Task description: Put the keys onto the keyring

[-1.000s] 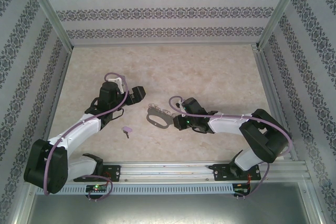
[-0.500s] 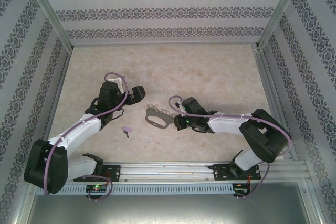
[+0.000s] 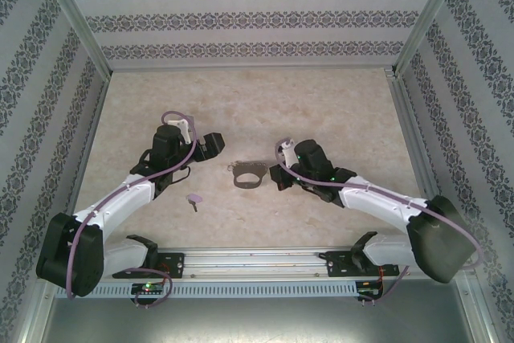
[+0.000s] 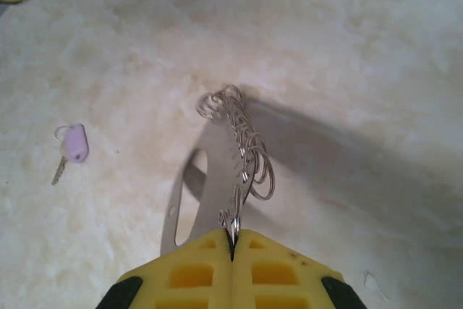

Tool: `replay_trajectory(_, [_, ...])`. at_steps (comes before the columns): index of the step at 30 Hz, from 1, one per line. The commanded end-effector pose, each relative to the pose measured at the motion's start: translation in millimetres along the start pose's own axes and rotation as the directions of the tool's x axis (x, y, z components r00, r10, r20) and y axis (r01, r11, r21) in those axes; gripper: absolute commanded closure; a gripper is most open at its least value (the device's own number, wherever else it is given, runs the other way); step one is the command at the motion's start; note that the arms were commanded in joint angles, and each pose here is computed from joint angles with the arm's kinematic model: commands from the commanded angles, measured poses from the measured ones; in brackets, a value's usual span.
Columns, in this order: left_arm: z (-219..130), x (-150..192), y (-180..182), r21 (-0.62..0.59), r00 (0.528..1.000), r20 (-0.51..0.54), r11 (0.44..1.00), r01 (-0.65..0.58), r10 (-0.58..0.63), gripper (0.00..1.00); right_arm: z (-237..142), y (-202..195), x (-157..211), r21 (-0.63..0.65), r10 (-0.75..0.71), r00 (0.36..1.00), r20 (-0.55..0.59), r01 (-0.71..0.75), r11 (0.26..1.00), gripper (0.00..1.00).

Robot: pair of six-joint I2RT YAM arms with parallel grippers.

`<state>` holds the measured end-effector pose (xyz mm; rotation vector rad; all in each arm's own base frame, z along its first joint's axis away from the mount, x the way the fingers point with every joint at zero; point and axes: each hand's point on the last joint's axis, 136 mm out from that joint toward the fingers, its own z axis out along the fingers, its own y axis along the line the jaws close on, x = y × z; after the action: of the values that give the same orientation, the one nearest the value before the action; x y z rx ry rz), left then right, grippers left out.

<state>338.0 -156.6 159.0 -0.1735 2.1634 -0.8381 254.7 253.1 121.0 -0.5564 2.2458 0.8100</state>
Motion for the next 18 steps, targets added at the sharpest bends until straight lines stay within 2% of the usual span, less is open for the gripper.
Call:
replay_trajectory(1, [-3, -16, -31, 0.107, 0.998, 0.038, 0.993, -0.046, 0.042, 0.0, -9, 7, -2, -0.053, -0.053, 0.998, 0.03, 0.054, 0.997, 1.0])
replay_trajectory(10, [-1, -9, -59, 0.213, 0.996, 0.004, 0.973, -0.093, 0.094, 0.1, -20, 9, -14, -0.073, -0.057, 0.995, 0.083, 0.063, 0.995, 1.0])
replay_trajectory(18, [2, -3, -65, 0.215, 0.993, -0.016, 0.97, -0.114, 0.12, 0.09, 3, -13, 11, -0.023, 0.0, 1.0, 0.001, 0.0, 1.0, 1.0])
